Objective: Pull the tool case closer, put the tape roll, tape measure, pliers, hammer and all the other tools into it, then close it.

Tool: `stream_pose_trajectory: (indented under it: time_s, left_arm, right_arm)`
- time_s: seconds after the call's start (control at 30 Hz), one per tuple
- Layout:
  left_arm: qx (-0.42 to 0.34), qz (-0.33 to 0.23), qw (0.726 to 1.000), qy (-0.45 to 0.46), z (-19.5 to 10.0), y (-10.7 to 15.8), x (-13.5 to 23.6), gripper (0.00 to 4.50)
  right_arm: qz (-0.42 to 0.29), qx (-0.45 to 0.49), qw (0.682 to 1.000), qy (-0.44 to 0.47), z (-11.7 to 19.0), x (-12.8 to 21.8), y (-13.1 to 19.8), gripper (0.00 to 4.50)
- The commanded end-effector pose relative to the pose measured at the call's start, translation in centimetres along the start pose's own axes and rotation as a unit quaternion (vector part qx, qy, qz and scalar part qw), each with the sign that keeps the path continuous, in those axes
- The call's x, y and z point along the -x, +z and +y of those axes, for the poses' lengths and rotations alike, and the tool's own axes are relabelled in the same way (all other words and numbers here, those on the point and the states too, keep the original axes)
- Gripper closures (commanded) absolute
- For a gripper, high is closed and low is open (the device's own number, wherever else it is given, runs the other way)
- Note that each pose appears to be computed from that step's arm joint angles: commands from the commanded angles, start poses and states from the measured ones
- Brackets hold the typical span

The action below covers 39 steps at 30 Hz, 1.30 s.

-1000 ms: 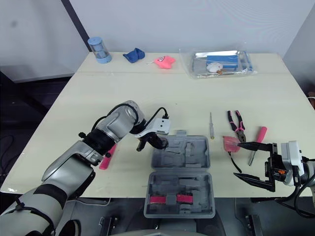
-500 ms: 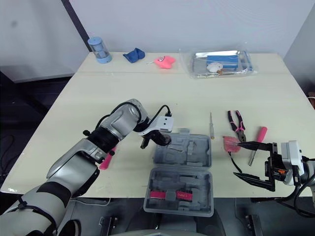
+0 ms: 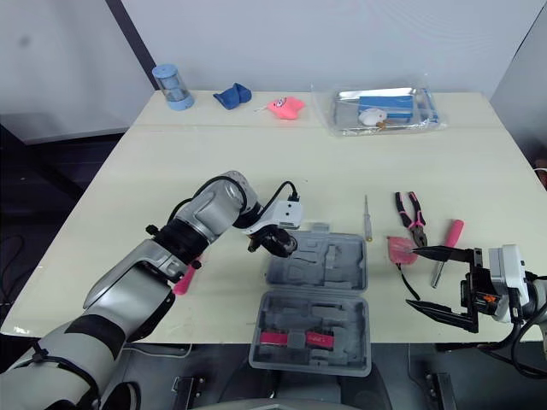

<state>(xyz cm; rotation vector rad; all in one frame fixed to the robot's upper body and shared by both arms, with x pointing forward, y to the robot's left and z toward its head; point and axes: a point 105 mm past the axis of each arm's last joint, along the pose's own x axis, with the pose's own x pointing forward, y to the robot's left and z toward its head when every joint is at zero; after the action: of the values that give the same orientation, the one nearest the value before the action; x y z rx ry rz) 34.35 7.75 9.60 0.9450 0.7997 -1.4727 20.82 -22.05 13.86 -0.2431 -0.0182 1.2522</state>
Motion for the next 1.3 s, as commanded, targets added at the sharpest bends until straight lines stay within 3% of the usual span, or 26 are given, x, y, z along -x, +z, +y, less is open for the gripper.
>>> stream_pose_trajectory:
  time_s: [0.03,0.27,0.4,0.53,0.7,1.1,1.3]
  left_arm:
    - [-0.021,-0.039,0.999,0.006,-0.2,2.2,2.2,2.86]
    - [0.002,-0.175,0.984,0.017,-0.4,3.6,4.7,2.86]
    - [0.027,-0.267,0.963,0.020,-0.7,1.6,4.3,2.86]
    - [0.060,-0.326,0.943,0.029,-0.6,-0.5,3.1,2.86]
    - [0.071,-0.384,0.920,0.035,0.2,-1.0,2.2,2.86]
    - [0.001,-0.346,0.935,0.083,1.5,-1.7,0.3,2.86]
    - [0.004,-0.331,0.938,0.098,1.7,-2.2,-0.6,2.86]
  right_arm:
    - [-0.002,0.022,1.000,-0.011,-0.2,0.5,0.8,0.00]
    - [-0.005,0.021,1.000,-0.016,-0.1,0.3,0.6,0.00]
    - [-0.008,0.023,0.999,-0.024,-0.1,0.3,0.5,0.00]
    - [-0.012,0.026,0.999,-0.033,-0.1,0.2,0.4,0.00]
    - [-0.015,0.030,0.999,-0.039,-0.2,-0.1,0.4,0.00]
    - [-0.017,0.041,0.997,-0.062,0.1,-0.1,0.3,0.00]
    - [-0.017,0.042,0.997,-0.067,0.1,-0.1,0.3,0.00]
